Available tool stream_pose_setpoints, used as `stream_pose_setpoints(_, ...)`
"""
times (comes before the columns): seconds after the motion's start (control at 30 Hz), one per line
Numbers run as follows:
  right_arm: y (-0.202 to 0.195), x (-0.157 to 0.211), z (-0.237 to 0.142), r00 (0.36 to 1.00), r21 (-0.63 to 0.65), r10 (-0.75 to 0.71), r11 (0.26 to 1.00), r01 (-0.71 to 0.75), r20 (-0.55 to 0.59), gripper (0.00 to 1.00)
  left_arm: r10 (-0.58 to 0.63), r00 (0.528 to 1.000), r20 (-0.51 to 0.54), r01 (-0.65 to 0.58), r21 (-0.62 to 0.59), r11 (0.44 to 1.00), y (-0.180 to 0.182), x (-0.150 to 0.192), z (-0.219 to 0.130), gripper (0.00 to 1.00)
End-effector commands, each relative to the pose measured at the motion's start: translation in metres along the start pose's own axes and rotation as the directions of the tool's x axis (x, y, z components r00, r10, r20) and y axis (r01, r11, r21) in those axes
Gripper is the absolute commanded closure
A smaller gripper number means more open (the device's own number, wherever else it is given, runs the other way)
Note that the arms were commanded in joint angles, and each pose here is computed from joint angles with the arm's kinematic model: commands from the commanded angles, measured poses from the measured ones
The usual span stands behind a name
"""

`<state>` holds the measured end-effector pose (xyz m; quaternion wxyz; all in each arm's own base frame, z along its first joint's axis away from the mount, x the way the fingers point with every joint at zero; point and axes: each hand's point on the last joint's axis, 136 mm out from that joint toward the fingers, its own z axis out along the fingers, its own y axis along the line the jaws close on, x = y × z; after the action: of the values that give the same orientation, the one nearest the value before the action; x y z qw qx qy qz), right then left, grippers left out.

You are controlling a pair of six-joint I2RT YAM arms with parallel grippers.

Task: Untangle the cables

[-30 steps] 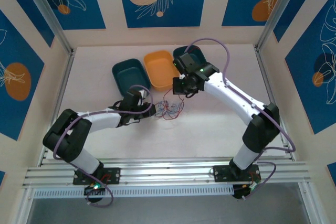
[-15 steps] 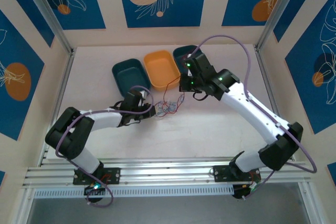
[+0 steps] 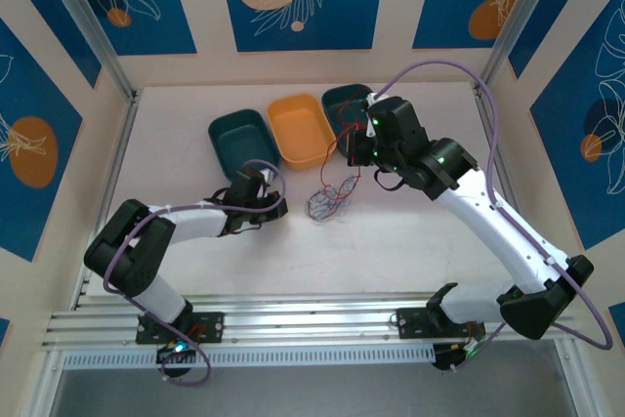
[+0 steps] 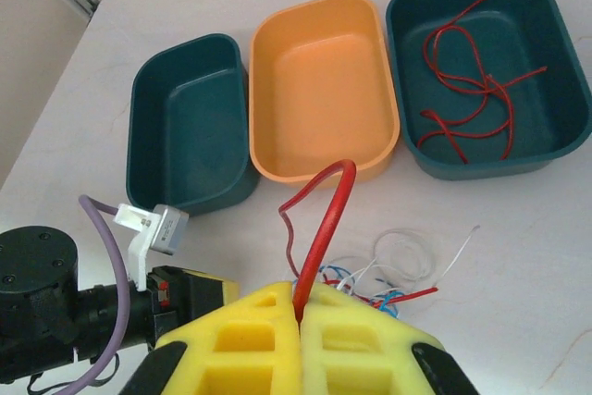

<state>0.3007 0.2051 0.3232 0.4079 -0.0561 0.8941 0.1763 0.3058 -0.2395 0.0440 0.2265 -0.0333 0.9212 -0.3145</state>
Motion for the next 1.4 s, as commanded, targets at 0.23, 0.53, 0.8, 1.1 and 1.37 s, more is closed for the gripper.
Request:
stream_pose_setpoints(0.23, 0.01, -0.032, -0.037, 0.994, -0.031, -0.063, 0.997, 0.066, 0.088, 1.0, 0.07, 0.995, 0.069, -0.076, 0.096, 0.992, -0.021, -0.01, -0.012, 0.63)
stream_pose_setpoints(0.53, 0.028, -0.033, -0.035, 0.996, -0.124, -0.052, 0.991, 0.06, 0.066, 1.0, 0.268, 0.955, 0.129, -0.291, 0.217, 0.932, -0.081, -0.014, -0.015, 0.19)
stream_pose_setpoints(0.8, 0.032, -0.029, -0.036, 0.999, -0.151, -0.023, 0.988, 0.029, 0.038, 1.0, 0.218, 0.97, 0.103, -0.237, 0.247, 0.939, -0.103, -0.01, 0.026, 0.16)
stream_pose_setpoints(1.1, 0.033, -0.028, -0.042, 1.0, -0.174, -0.009, 0.985, 0.013, 0.023, 1.0, 0.274, 0.961, 0.044, -0.277, 0.161, 0.947, -0.108, 0.005, 0.061, 0.19)
stream_pose_setpoints(1.37, 0.027, -0.039, -0.062, 0.999, -0.175, -0.006, 0.984, 0.014, 0.044, 1.0, 0.135, 0.991, 0.026, -0.136, 0.086, 0.987, -0.074, 0.019, 0.075, 0.59)
